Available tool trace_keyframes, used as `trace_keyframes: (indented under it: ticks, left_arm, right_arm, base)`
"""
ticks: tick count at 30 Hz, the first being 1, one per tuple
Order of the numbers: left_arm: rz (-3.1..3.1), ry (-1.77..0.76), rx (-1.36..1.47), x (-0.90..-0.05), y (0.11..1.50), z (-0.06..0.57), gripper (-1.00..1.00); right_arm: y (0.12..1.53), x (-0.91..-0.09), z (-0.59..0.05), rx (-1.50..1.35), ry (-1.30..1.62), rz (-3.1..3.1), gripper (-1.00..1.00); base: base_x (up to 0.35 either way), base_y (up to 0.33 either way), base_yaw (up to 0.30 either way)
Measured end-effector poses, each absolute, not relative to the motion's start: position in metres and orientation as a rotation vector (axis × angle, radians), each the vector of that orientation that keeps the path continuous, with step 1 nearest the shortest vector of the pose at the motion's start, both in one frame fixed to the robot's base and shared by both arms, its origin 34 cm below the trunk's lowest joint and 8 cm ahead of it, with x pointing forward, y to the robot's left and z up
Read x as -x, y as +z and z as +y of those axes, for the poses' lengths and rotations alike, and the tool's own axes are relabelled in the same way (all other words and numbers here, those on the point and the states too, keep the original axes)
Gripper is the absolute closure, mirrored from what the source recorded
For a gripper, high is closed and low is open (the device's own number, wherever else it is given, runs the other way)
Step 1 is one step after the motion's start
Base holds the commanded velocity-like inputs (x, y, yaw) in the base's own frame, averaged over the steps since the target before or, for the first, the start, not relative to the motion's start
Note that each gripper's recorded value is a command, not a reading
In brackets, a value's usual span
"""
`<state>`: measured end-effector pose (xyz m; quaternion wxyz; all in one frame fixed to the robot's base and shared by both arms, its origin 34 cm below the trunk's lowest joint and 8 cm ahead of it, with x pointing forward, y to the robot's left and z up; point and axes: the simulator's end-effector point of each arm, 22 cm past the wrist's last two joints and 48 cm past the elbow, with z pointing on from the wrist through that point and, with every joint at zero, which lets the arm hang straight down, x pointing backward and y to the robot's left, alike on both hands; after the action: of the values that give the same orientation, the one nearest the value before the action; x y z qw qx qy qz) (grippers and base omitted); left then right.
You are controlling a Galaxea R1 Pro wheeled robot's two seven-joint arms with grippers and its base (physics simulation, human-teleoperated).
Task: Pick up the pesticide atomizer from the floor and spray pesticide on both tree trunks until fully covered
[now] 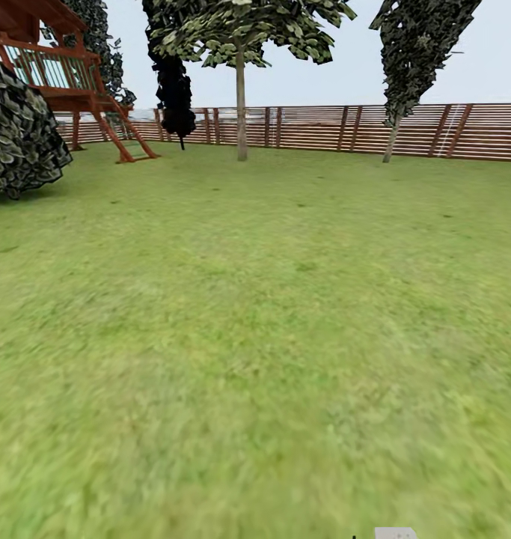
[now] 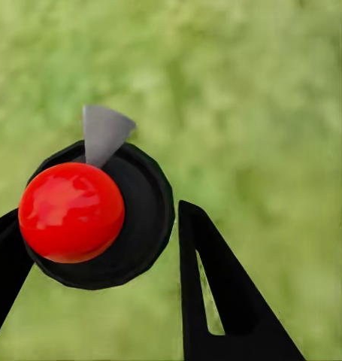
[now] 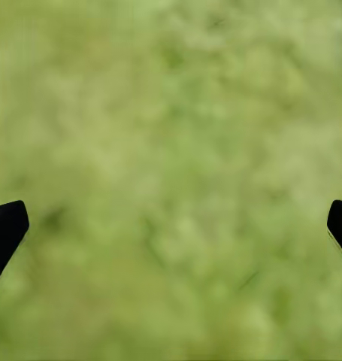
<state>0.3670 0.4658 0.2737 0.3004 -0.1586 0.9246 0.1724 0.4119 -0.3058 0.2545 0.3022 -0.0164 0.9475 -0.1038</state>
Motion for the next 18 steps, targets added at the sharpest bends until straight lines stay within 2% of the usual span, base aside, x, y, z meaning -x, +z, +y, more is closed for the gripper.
trace_keyframes:
  ticks: [18]
  left_arm:
    - [2.457, 0.455, 0.416, -0.3666, 0.2730, 0.4641, 1.00]
  right_arm:
    - [0.2545, -0.4120, -0.3058, 0.043, -0.275, 2.512, -1.00]
  base:
    - [0.338, 0.000, 0.000]
